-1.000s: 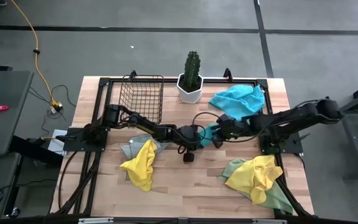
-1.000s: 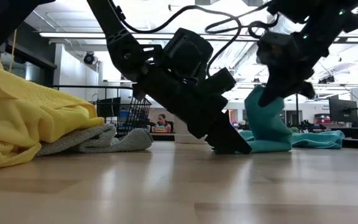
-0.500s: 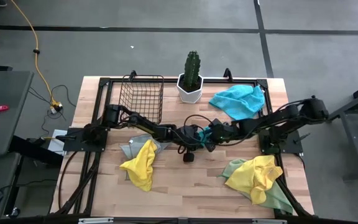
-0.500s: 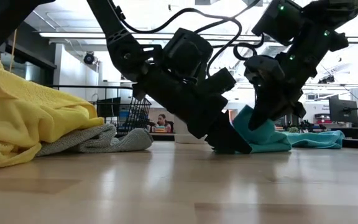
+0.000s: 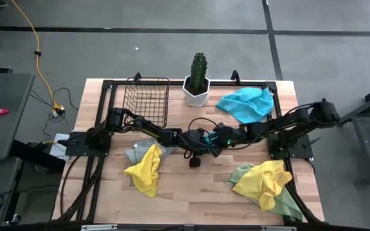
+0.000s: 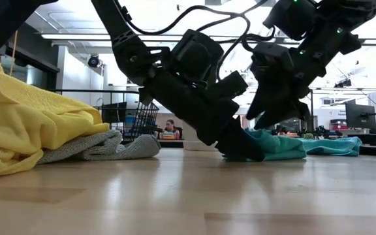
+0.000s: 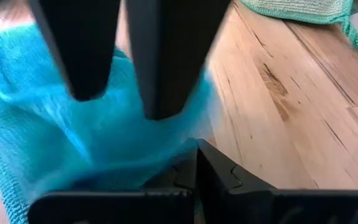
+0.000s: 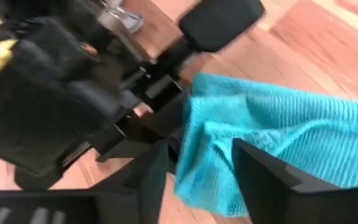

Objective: Fold microfiber towels
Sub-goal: Fold the top blue microfiber towel on the table

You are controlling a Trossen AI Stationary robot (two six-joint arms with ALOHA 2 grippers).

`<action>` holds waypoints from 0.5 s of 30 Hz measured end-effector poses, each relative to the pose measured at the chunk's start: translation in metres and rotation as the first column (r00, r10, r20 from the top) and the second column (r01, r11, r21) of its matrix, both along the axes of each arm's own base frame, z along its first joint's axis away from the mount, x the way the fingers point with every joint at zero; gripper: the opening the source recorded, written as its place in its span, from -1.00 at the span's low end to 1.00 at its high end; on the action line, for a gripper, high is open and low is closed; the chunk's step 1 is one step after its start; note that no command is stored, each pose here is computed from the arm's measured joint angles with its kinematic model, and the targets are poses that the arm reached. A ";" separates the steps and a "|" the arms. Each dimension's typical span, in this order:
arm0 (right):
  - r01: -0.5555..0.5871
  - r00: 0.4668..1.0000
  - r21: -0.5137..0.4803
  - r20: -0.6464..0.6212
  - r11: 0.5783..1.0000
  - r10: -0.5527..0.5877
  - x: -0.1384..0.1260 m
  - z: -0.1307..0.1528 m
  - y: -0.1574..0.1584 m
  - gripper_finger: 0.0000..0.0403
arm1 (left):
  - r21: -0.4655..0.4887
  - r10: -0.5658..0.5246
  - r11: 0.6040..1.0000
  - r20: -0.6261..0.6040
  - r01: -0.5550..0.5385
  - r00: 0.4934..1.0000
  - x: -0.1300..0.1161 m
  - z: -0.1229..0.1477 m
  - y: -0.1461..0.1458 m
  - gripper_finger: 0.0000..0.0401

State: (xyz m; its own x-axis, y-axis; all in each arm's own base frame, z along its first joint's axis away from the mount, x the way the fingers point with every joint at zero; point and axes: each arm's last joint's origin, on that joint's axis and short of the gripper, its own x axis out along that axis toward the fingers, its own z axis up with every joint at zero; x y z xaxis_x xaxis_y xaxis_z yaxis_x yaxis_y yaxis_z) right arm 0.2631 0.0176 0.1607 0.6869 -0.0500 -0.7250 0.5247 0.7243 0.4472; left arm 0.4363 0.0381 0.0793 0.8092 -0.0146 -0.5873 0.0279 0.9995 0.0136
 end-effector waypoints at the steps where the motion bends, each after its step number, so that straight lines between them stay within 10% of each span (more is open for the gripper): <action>1: -0.008 1.000 -0.008 0.005 1.000 0.008 0.000 0.001 0.000 -0.06 | 0.000 0.001 1.000 -0.005 -0.001 1.000 -0.001 0.002 0.000 -1.00; 15: -0.028 1.000 -0.211 0.006 0.977 0.030 -0.036 0.042 -0.007 0.11 | 0.057 -0.031 0.998 -0.101 0.037 0.994 -0.015 0.042 0.001 -1.00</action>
